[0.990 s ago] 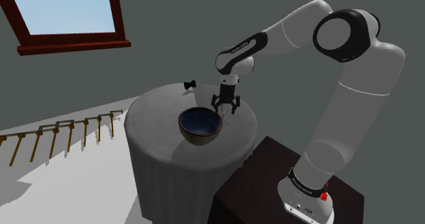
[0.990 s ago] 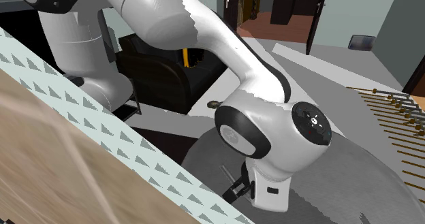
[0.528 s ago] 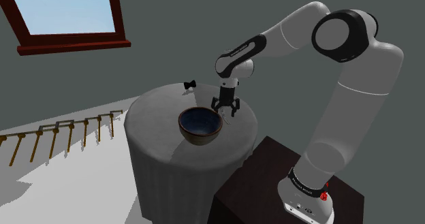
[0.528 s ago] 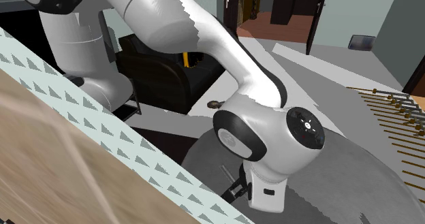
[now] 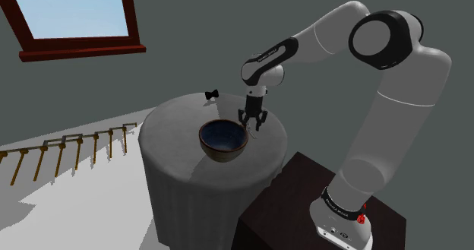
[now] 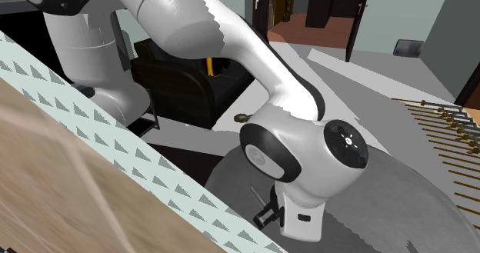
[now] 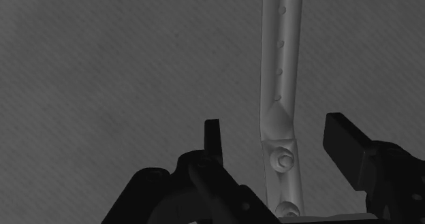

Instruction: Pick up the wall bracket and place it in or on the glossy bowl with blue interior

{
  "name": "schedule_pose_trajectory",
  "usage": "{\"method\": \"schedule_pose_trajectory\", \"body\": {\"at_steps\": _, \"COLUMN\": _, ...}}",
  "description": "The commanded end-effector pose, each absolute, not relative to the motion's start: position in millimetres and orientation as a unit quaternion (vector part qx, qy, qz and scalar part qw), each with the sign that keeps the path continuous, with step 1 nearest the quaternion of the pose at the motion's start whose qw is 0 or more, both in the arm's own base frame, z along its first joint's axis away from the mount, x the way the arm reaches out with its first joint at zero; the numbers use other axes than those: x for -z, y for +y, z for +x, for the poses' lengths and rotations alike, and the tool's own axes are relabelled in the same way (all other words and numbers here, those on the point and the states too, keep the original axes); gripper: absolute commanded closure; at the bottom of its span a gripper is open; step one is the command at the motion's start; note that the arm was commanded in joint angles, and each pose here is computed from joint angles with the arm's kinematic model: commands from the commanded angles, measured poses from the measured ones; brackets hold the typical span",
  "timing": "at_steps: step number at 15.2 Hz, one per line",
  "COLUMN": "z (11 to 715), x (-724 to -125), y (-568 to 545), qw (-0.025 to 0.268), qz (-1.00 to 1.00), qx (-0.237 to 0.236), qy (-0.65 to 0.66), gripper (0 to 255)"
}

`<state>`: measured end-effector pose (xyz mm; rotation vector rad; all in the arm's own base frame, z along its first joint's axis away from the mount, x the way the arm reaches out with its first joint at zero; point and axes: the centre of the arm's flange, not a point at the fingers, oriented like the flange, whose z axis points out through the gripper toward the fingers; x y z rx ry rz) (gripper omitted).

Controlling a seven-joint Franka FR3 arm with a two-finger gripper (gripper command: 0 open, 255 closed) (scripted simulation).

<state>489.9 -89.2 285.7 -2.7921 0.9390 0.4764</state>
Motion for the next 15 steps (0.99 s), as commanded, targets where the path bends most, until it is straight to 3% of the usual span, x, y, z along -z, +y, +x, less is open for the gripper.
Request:
{"method": "schedule_pose_trajectory", "body": {"at_steps": 1, "z": 491, "x": -281, "y": -84, "qw": 0.079, "qz": -0.934, "qx": -0.161, "qy": 0.311, "gripper": 255}}
{"method": "schedule_pose_trajectory", "body": {"at_steps": 15, "z": 490, "x": -339, "y": -84, "qw": 0.079, "qz": -0.933, "qx": -0.161, "qy": 0.311, "gripper": 255}}
